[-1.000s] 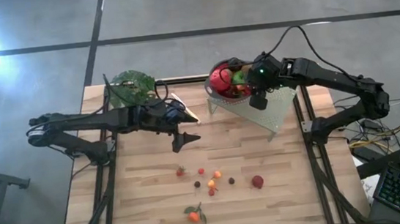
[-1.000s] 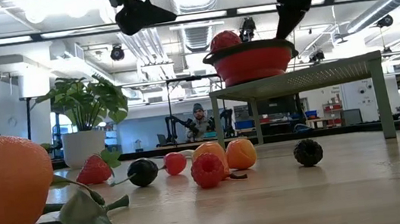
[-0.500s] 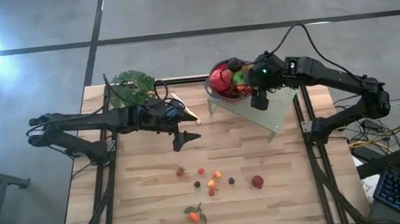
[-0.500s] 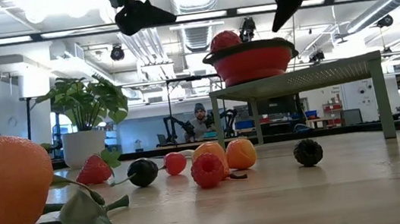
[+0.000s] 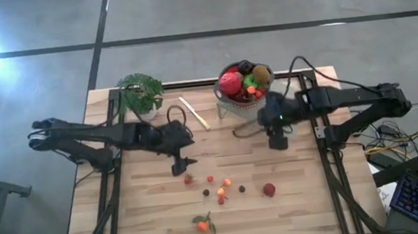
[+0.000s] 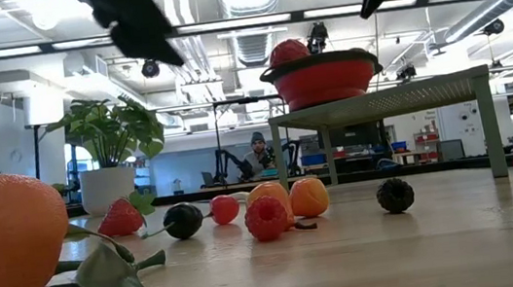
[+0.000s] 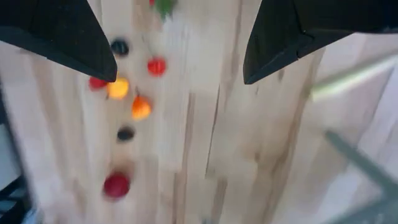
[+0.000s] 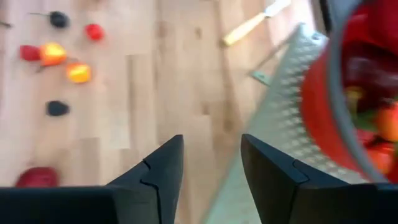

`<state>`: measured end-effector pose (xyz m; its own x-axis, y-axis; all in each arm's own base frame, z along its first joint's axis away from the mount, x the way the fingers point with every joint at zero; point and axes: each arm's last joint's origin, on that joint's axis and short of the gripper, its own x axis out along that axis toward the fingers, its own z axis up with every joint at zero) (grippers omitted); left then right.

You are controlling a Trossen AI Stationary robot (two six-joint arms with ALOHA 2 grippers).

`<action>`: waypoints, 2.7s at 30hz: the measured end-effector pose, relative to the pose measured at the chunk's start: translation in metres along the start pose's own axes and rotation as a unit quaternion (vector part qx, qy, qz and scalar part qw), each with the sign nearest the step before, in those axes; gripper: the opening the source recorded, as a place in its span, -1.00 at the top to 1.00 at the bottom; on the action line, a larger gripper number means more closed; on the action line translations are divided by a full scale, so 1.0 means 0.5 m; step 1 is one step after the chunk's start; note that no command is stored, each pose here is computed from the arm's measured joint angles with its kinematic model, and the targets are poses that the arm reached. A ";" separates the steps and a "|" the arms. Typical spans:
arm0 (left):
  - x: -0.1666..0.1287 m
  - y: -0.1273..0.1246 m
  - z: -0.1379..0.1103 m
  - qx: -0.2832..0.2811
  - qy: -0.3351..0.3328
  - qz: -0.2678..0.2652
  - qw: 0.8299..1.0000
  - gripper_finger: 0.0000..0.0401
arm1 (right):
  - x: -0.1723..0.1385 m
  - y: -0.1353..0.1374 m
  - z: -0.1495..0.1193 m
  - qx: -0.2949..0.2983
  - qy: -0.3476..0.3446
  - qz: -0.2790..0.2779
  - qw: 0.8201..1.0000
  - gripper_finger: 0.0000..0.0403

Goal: Pick & Place Fruit
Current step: Put the strawberry into the red gray colander on the shelf

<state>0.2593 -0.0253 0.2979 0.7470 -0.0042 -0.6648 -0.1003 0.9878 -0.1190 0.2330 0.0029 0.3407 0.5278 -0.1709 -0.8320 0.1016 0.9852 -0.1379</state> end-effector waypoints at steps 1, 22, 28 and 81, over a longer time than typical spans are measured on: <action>-0.001 -0.011 -0.009 -0.003 0.012 0.012 1.000 -0.77 | 0.000 0.012 -0.002 -0.002 -0.001 -0.001 1.000 0.24; 0.113 -0.172 -0.164 -0.026 0.121 0.132 0.984 -0.77 | 0.044 0.095 -0.056 0.010 0.007 -0.081 0.997 0.10; 0.160 -0.171 -0.192 -0.026 0.153 0.162 0.975 -0.77 | 0.062 0.097 -0.069 0.006 0.014 -0.092 0.996 0.11; 0.205 -0.095 -0.214 -0.089 0.117 0.053 0.988 0.39 | 0.071 0.112 -0.037 -0.025 -0.073 -0.053 0.996 0.29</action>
<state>0.2705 -0.0891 0.1565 0.5551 0.0409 -0.8308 -0.2994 0.9417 -0.1537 0.2418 0.0523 0.2932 0.6343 -0.2707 -0.7242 0.1231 0.9601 -0.2510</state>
